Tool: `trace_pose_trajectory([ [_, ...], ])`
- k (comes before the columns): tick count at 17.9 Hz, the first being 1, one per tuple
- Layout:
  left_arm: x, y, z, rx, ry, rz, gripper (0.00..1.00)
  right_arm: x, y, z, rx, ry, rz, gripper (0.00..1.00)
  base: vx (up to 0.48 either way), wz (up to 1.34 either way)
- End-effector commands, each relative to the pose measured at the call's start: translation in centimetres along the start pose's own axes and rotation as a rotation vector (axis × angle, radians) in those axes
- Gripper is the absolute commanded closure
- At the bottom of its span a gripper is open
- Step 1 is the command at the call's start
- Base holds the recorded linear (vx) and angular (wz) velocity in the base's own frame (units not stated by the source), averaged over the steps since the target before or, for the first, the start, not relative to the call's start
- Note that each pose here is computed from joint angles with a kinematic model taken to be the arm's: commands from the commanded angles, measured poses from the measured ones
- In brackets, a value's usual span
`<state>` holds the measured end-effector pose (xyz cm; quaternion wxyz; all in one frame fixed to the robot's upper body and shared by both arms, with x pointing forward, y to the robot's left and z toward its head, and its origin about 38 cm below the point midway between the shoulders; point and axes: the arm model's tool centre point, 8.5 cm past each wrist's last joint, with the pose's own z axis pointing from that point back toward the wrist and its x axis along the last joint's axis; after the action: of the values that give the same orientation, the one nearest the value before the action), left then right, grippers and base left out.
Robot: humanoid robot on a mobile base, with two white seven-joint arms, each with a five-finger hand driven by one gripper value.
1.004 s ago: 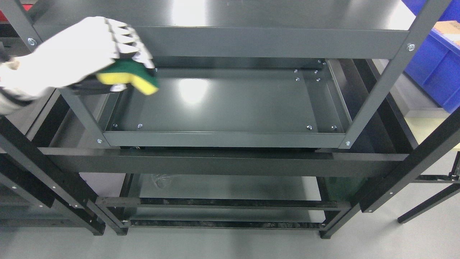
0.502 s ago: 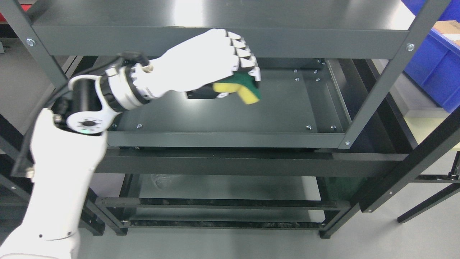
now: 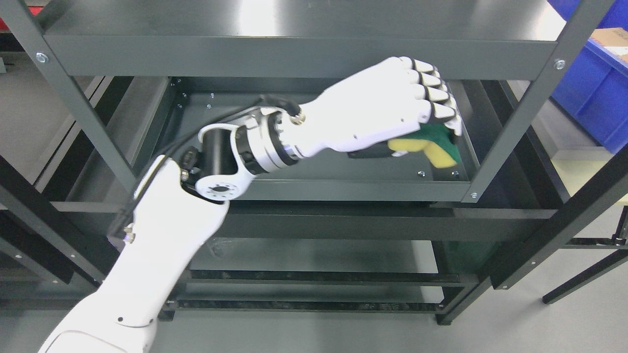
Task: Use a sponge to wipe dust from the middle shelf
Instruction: 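Withdraw the left hand holding the sponge from the shelf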
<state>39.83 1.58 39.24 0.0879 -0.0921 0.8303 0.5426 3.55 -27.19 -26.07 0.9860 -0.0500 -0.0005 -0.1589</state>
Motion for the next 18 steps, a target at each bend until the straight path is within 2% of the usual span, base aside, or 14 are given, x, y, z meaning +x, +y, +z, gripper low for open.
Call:
trace_pose_trajectory([
  [1,2.8,-11.9,0.3,-0.07,0.07,0.348,1.0,1.0,-1.0,0.0,-0.014,-0.022,-0.001,0.0,0.0,0.0],
  [3,3.5,-15.0,3.3,0.013,0.222,0.548,1.0,1.0,-1.0,0.0,-0.014,-0.022,-0.003,0.0,0.0,0.0],
  [5,3.4,-16.8,7.3,0.173,0.43,0.752,1.0,1.0,-1.0,0.0,-0.014,-0.022,-0.001,0.0,0.0,0.0],
  [7,1.8,-16.7,12.9,0.383,0.667,0.83,1.0,1.0,-1.0,0.0,-0.014,-0.022,-0.001,0.0,0.0,0.0],
  [10,-0.2,-14.2,19.9,0.651,0.936,0.814,1.0,1.0,-1.0,0.0,-0.014,-0.022,-0.003,0.0,0.0,0.0],
  [15,-1.8,-8.8,26.5,0.872,1.11,0.777,1.0,1.0,-1.0,0.0,-0.014,-0.022,-0.003,0.0,0.0,0.0],
  [18,-0.6,-8.2,26.9,0.897,1.107,0.779,1.0,1.0,-1.0,0.0,-0.014,-0.022,-0.003,0.0,0.0,0.0],
])
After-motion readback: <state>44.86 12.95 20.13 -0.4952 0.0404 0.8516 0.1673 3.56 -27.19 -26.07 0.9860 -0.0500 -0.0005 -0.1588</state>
